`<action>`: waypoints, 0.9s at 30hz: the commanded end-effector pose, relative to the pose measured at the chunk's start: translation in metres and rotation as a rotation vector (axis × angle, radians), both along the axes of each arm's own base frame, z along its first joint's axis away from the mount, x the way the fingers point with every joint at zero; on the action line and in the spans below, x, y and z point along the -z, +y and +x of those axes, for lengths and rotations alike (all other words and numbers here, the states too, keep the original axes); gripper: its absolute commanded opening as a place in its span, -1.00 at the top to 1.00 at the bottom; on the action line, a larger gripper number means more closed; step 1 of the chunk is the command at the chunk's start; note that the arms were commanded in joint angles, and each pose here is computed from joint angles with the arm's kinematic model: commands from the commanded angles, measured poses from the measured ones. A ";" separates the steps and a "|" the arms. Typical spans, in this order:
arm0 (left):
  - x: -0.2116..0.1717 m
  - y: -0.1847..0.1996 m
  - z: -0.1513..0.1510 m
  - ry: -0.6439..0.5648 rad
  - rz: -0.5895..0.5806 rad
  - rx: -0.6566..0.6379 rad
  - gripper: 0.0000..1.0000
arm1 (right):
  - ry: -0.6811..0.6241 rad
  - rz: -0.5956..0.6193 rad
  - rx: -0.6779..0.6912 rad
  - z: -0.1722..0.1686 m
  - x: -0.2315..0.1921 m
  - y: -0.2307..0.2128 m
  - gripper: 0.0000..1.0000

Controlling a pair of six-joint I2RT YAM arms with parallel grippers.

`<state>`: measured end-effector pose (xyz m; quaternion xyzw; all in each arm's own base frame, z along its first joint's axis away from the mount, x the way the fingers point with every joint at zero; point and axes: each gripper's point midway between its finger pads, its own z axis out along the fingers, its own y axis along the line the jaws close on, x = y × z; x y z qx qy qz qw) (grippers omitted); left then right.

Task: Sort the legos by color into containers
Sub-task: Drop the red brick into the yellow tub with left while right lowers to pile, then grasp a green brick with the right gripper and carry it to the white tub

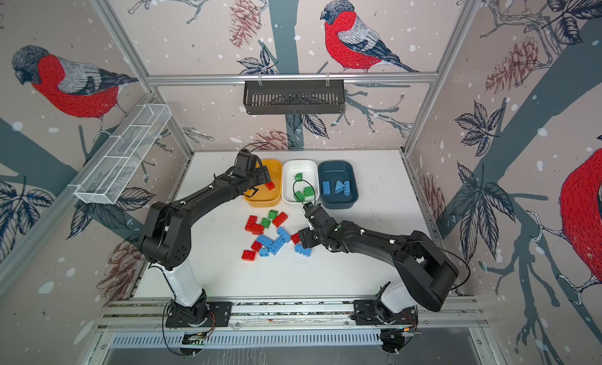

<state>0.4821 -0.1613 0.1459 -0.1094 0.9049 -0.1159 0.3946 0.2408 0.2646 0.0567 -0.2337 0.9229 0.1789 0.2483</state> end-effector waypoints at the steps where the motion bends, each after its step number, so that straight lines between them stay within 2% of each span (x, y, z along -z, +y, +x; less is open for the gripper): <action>1: -0.009 -0.003 0.000 -0.027 -0.031 0.012 -0.79 | 0.046 0.003 -0.053 -0.012 0.005 0.003 -0.54; 14: -0.014 -0.002 -0.008 -0.035 -0.036 0.024 -0.92 | 0.039 -0.111 -0.015 -0.004 0.023 -0.006 -0.21; 20: -0.014 -0.004 -0.010 -0.032 -0.045 0.036 -0.93 | 0.031 -0.130 -0.001 -0.003 0.026 -0.007 -0.13; 27: -0.018 -0.010 -0.014 -0.039 -0.070 0.071 -0.93 | -0.004 -0.126 0.032 0.001 0.021 -0.013 0.13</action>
